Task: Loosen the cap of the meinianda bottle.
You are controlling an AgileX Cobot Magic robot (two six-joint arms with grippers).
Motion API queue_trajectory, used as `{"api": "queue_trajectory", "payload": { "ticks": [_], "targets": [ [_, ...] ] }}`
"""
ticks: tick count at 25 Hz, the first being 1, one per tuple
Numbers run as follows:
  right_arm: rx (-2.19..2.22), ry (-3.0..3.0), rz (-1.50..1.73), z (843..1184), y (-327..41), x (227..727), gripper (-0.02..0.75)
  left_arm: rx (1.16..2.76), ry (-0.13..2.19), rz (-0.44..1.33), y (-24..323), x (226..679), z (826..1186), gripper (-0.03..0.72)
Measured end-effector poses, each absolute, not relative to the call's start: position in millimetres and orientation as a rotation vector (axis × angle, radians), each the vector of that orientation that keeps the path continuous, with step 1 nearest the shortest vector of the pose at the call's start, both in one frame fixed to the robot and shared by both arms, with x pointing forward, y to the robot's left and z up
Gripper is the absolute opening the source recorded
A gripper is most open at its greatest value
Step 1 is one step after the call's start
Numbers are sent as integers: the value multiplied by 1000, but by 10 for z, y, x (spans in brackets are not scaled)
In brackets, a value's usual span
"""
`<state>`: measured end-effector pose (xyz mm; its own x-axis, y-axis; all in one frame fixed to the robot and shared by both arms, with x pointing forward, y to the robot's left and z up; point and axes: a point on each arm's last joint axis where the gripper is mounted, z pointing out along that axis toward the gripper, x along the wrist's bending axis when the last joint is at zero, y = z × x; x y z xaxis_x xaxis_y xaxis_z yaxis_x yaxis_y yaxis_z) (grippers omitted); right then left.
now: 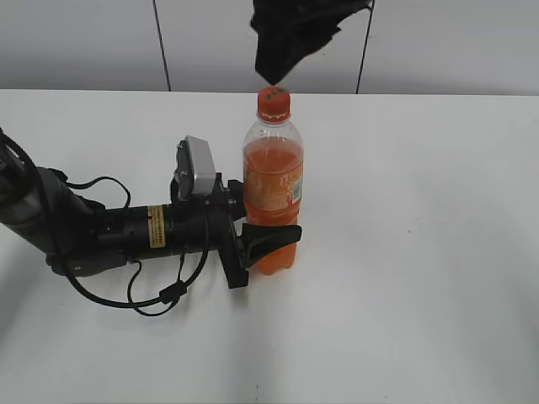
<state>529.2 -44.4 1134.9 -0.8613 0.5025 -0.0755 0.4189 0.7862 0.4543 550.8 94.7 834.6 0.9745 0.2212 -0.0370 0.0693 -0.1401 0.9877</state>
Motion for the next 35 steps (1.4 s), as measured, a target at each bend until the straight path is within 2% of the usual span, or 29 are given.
{"api": "queue_trajectory", "payload": {
  "ticks": [3,6,12,16,31,35],
  "targets": [
    [1102,2689,695,11419,-482,5265,407,1712,219,134,947,5509,8345,395],
    [1275,2651,750,11467,-483,5227,417,1712,219,134,947,5509,8345,395],
    [1358,2633,778,11494,-484,5205,591,1712,219,134,947,5509,8345,395],
    [1361,2637,768,11464,-471,5219,581,1712,219,134,947,5509,8345,395],
    [1376,2706,589,10971,-305,5443,575,1711,219,134,947,5508,8346,395],
    [1367,2706,577,10952,-305,5454,563,1711,219,134,947,5508,8346,395]
  ]
}}
